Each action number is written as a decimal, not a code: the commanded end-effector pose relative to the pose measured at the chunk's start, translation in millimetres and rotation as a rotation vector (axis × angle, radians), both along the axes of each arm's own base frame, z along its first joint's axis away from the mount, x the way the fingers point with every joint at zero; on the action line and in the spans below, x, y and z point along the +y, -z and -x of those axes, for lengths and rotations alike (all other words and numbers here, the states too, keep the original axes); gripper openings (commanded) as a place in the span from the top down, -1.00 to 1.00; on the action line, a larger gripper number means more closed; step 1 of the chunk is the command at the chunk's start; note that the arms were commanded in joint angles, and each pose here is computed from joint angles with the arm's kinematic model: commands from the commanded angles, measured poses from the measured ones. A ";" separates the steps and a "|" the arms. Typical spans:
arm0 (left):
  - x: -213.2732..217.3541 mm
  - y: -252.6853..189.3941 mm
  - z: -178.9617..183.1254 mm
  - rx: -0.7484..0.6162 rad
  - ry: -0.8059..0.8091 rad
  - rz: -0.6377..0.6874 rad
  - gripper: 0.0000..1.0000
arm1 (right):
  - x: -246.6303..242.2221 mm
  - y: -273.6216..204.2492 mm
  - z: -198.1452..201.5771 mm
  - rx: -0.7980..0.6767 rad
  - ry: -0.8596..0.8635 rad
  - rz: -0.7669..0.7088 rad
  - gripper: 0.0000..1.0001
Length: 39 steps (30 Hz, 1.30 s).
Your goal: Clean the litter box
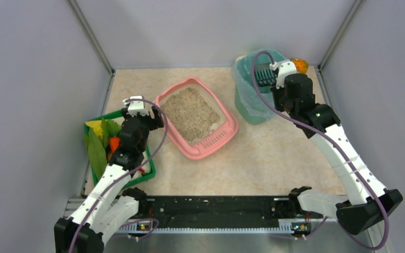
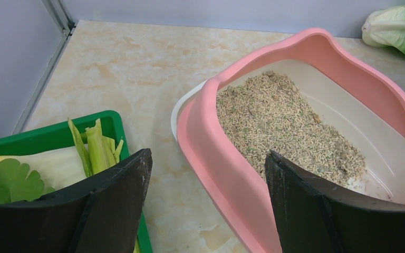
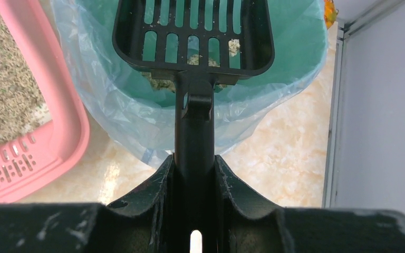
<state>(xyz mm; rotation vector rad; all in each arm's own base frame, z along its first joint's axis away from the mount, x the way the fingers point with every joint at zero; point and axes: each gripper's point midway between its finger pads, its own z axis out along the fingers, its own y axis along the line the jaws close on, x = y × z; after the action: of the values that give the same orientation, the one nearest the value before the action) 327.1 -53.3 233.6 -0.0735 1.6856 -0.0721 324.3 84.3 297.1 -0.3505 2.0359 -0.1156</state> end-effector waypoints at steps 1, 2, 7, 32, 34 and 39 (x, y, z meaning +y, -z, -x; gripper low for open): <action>0.5 -24.2 -3.5 -0.061 -0.009 0.006 -0.66 | 6.2 -30.1 -6.9 -0.117 0.016 -0.122 1.00; 0.6 -23.8 -3.6 -0.063 -0.010 0.008 -0.66 | 11.4 -22.3 -5.1 -0.082 -0.025 -0.129 1.00; 0.2 -23.2 -4.0 -0.058 -0.009 0.008 -0.66 | 3.8 -26.0 -0.5 -0.050 0.027 -0.145 1.00; -4.9 -22.1 -5.1 -0.059 0.010 0.024 -0.66 | 13.8 -7.9 58.0 0.164 -0.117 -0.217 1.00; -5.2 -22.2 -5.0 -0.059 0.012 0.026 -0.66 | 12.5 -7.6 58.4 0.155 -0.111 -0.220 1.00; -6.5 -21.9 -4.4 -0.057 0.017 0.022 -0.66 | 18.6 -22.4 54.4 0.102 -0.136 -0.253 1.00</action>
<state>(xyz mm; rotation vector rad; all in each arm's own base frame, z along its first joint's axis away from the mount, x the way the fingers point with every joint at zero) 328.4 -54.7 229.8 -0.0705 1.6973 -0.0709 273.3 98.0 301.4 -0.3405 2.1478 0.1929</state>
